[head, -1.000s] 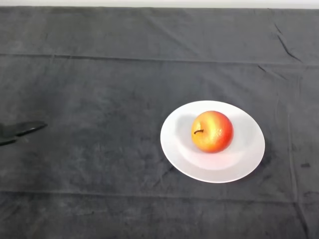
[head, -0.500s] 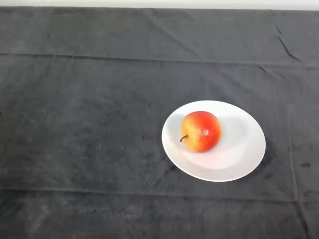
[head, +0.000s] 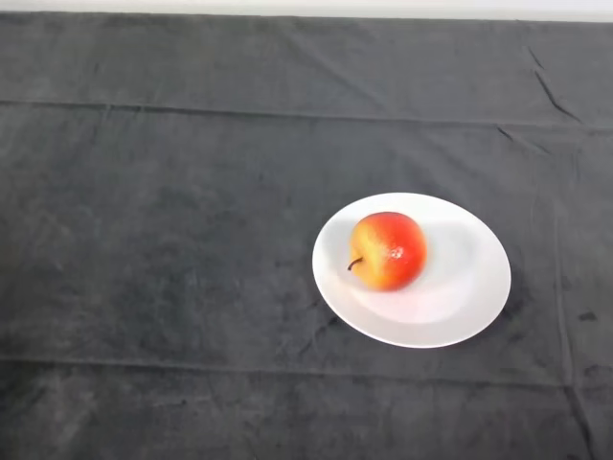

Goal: Move the apple to the plate

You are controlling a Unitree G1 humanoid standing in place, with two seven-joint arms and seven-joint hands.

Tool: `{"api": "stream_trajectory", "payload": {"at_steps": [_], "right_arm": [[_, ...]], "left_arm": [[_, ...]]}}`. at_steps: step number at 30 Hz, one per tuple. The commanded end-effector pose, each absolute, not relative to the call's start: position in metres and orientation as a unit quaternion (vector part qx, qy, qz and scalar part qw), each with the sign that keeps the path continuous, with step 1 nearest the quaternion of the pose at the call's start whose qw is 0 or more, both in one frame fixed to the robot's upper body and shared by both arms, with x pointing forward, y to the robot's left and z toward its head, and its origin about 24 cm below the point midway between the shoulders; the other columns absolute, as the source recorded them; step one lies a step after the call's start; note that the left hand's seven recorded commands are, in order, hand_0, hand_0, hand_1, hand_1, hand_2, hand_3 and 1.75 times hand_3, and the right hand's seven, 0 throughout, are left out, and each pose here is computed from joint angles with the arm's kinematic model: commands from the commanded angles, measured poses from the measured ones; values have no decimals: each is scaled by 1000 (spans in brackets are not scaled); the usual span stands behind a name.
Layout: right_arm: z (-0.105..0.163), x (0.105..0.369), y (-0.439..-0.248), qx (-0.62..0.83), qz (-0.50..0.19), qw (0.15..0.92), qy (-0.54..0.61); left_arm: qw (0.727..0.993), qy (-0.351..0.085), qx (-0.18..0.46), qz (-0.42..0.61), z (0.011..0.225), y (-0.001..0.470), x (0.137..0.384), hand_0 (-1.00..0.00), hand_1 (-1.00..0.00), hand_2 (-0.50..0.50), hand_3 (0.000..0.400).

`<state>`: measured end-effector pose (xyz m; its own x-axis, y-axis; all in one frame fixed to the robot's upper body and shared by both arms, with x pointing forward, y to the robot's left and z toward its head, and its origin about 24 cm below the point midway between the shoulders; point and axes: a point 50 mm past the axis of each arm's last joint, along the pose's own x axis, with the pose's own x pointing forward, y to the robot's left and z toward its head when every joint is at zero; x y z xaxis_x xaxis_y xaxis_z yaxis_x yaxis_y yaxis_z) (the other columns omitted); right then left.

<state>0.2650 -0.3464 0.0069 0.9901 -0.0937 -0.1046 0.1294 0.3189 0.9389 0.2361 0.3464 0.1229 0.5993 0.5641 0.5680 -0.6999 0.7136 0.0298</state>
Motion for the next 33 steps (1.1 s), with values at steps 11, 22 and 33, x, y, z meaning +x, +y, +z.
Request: {"api": "stream_trajectory", "payload": {"at_steps": [11,22,33], "right_arm": [[13,266,-352,574,-71,816,9],[13,266,-352,574,-71,816,9],[13,266,-352,574,-71,816,9]], "left_arm": [[865,-293,134,385,133,355,237,0,0,0,0],[867,-290,137,382,131,357,238,0,0,0,0],[869,-284,138,381,128,360,239,0,0,0,0]]}}
